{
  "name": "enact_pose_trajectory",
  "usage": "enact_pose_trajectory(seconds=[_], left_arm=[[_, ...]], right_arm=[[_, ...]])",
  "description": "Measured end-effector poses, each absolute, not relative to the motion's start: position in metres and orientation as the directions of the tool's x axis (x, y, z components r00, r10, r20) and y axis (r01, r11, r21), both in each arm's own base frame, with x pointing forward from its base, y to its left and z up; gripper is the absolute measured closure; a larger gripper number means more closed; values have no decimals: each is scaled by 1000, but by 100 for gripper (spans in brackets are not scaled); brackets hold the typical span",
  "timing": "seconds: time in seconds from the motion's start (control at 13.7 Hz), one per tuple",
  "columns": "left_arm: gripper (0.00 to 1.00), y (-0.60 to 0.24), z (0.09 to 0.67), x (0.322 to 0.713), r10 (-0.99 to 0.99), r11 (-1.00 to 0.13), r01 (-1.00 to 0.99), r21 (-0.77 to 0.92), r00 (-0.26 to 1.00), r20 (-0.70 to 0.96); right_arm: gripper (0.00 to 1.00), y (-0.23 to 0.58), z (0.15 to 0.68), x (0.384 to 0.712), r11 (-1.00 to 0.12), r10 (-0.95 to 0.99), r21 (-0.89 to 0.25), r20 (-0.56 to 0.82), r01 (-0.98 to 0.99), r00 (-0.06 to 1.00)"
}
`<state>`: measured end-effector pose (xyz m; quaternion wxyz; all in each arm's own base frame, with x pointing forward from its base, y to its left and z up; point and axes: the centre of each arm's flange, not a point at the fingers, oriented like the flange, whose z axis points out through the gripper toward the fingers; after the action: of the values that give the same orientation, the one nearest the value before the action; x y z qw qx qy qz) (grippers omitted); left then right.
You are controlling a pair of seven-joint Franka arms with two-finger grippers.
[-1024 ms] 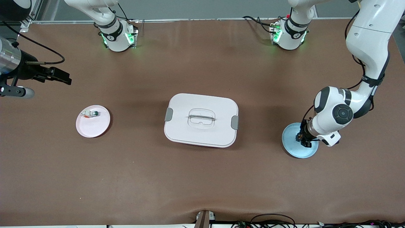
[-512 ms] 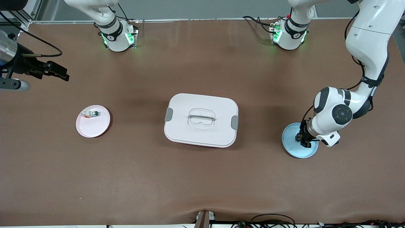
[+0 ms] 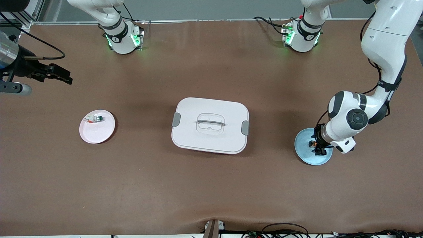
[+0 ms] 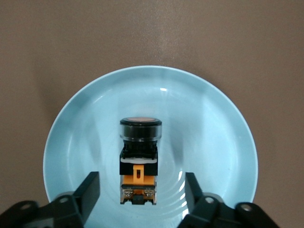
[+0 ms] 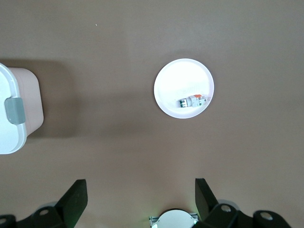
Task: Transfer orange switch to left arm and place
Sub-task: 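Lower the switch with the left gripper onto the blue plate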
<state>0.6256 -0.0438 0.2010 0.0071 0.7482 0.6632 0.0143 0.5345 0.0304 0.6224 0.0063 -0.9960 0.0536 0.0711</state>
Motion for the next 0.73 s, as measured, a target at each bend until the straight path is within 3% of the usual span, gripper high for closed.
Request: enact_pose_trajectory(seconds=[0.07, 0.15, 0.73], left_arm=[[1, -44, 203, 627, 993, -118, 992, 36, 118, 12], [0, -44, 205, 630, 993, -114, 993, 42, 114, 12], [0, -44, 212, 636, 996, -87, 994, 61, 87, 12]], right_arm=[[0, 30, 624, 534, -994, -107, -5, -140, -109, 984], [0, 29, 625, 533, -994, -108, -6, -136, -109, 985], [0, 32, 633, 536, -999, -26, -27, -73, -28, 997]])
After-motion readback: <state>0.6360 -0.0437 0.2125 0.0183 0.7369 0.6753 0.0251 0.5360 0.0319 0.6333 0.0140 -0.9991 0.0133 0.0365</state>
